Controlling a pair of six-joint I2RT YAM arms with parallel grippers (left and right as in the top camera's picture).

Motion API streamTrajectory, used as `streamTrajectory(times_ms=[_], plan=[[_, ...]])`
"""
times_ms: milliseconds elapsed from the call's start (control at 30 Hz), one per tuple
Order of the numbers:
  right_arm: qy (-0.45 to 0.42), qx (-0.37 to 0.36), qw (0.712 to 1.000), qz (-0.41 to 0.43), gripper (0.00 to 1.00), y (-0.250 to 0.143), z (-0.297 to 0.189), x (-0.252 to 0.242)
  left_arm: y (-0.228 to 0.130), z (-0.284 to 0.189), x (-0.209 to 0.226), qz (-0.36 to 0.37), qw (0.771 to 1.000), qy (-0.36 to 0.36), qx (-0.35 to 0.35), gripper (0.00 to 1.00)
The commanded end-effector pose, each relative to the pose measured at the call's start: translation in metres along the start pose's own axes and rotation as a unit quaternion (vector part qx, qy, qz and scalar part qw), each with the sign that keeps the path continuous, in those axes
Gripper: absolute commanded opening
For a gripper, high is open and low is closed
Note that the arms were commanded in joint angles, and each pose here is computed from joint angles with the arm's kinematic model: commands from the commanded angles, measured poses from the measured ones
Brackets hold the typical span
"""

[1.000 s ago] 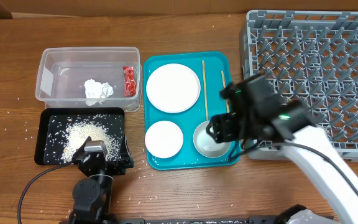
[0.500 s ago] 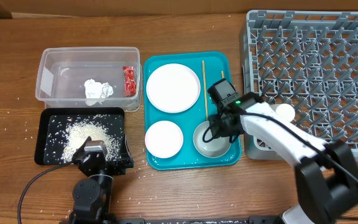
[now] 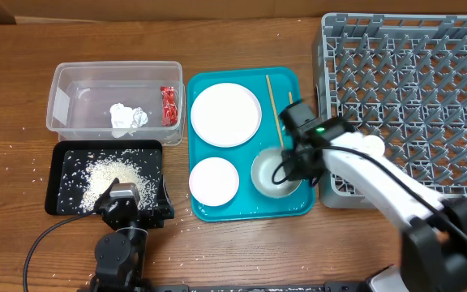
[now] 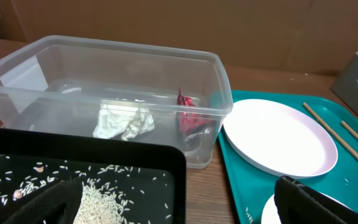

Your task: Sort waste into correct bins and load items into the dishwasher

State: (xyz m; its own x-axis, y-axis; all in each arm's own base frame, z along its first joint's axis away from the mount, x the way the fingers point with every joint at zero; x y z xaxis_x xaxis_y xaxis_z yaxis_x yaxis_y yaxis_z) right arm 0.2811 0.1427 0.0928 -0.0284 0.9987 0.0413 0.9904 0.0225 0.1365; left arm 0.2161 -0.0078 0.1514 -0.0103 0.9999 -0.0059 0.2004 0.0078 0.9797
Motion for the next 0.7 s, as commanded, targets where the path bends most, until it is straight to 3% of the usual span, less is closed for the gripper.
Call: streamTrajectory(times_ms=[0,200,400,500,667], plan=[[0.013,-0.120,0.992,0.022,0.04,0.032,-0.070,-0.010,-0.001,0.000,0.001,-0.007,1.000,0.001,-0.003,1.00],[-0.072,-0.266,0.958,0.079,0.04,0.048,-0.140,-0.065,-0.001,0.000,0.001,-0.007,1.000,0.001,-0.003,1.00],[-0.151,-0.339,0.921,0.114,0.04,0.052,-0.174,-0.096,-0.001,0.000,0.001,-0.007,1.000,0.001,-0.003,1.00],[-0.118,-0.325,0.933,0.104,0.04,0.052,-0.168,-0.085,-0.001,0.000,0.001,-0.007,1.000,0.001,-0.003,1.00],[0.034,-0.232,0.971,0.055,0.04,0.033,-0.140,-0.034,-0.001,0.000,0.001,-0.007,1.000,0.001,-0.003,1.00]])
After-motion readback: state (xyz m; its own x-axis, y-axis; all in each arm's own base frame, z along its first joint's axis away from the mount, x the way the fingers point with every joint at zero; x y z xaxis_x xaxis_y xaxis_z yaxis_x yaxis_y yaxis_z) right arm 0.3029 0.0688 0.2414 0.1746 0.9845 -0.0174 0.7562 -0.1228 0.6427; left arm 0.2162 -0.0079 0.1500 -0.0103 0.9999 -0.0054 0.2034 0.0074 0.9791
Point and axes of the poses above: each gripper's point midway between its finger pads, its own z axis out along the fingers, its own x axis along the line the jaws close on, y = z × x, the point moved 2 cm from there along -z, back along the fingers, and after that the axes turned 7 degrees about z, right-handed, at the moved point
